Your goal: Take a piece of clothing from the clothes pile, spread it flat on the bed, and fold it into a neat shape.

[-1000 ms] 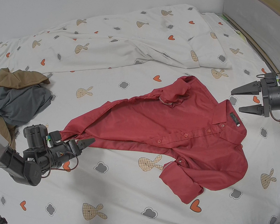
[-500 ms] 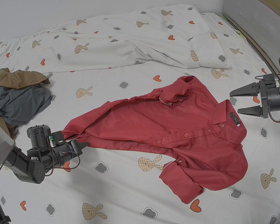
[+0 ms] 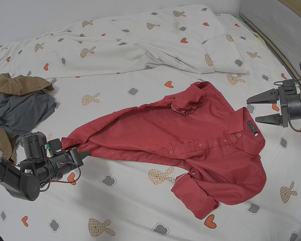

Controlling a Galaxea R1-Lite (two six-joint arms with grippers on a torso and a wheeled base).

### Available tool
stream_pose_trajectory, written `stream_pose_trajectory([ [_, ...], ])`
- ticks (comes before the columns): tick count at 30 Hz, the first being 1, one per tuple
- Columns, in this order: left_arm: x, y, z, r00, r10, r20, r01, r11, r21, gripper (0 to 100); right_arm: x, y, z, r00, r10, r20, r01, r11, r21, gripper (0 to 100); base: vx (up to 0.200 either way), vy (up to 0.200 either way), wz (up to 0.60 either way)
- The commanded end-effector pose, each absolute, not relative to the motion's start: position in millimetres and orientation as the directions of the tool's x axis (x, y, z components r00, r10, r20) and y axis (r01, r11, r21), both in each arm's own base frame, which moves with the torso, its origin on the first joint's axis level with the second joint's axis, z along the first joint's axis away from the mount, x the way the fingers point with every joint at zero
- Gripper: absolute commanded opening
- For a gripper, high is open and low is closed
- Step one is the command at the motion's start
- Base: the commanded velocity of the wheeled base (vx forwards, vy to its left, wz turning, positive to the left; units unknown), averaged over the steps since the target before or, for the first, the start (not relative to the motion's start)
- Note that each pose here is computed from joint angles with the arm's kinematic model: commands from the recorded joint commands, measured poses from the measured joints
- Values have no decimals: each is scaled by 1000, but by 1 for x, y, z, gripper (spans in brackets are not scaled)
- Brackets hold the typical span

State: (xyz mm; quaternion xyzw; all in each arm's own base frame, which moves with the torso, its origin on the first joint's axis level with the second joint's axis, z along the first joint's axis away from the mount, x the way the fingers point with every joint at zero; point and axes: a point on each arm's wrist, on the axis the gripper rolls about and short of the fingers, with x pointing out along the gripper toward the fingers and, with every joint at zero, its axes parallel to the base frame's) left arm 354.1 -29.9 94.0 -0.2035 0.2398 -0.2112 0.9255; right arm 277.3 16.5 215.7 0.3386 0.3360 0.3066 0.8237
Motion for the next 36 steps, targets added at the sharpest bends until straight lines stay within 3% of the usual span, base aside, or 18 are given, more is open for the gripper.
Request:
stream_pose_trajectory([
  [1, 319, -29, 132, 821, -490, -292, 331, 826, -456, 0, 275, 17, 218, 588, 734, -341, -285, 582, 761, 100, 0, 0, 0],
  [8, 266, -23, 170, 849, -482, -215, 362, 828, -428, 0, 275, 20, 218, 579, 741, -341, -291, 578, 762, 100, 0, 0, 0],
  [17, 214, -19, 207, 849, -478, -224, 354, 830, -431, 0, 274, 25, 216, 564, 750, -345, -295, 573, 764, 100, 0, 0, 0],
  [30, 195, -3, 199, 868, -410, -279, 258, 855, -450, 0, 274, 30, 211, 539, 759, -365, -277, 569, 774, 100, 0, 0, 0],
  [36, 177, -1, 215, 888, -394, -238, 266, 861, -434, 0, 254, 19, 186, 536, 729, -426, -175, 590, 788, 100, 0, 0, 0],
])
